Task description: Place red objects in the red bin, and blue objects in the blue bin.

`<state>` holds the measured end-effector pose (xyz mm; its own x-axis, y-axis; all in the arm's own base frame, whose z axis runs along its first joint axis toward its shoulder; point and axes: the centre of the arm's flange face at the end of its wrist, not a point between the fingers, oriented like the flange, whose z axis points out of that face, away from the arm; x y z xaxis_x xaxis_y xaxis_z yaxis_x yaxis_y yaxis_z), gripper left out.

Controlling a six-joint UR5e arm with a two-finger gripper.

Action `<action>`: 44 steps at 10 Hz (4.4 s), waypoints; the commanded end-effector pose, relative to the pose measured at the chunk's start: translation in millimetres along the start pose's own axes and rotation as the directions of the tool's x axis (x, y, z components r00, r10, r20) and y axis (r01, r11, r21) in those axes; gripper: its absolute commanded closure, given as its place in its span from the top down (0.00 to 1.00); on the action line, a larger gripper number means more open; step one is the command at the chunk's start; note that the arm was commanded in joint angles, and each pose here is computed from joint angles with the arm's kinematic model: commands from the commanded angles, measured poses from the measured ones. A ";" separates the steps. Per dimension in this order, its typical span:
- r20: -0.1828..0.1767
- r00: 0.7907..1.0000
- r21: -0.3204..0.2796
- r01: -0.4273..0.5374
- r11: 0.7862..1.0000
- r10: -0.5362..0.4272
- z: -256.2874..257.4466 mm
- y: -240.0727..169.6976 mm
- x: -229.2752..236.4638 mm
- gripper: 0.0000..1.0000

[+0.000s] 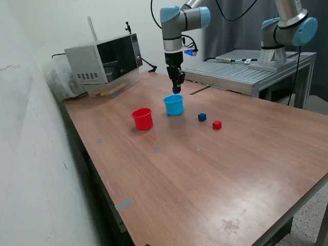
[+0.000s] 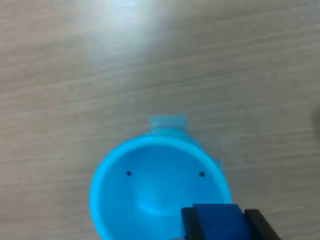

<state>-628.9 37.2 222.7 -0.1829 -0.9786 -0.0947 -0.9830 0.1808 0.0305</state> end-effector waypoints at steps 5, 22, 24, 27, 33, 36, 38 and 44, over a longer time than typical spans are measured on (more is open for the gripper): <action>0.016 1.000 0.005 -0.024 1.000 0.024 3.2 -2.7 -21.2 0.00; -0.015 0.986 0.003 0.164 0.987 -0.163 9.9 -24.5 106.8 1.00; -0.019 0.984 0.017 0.175 0.984 -0.175 32.4 -25.4 115.9 1.00; -0.027 0.980 0.039 0.200 0.979 -0.199 53.3 -30.3 133.3 1.00; -0.026 0.974 0.028 0.226 0.974 -0.226 46.5 -51.2 189.8 1.00; -0.025 0.973 0.027 0.230 0.973 -0.229 44.8 -60.6 207.1 1.00; -0.025 0.971 0.027 0.237 0.971 -0.236 44.2 -63.2 212.3 1.00; -0.027 0.971 0.020 0.239 0.971 -0.239 56.2 -57.6 217.3 1.00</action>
<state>-609.7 -178.7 154.7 0.0558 -0.9958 -0.0730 -0.9984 -0.0552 -0.0105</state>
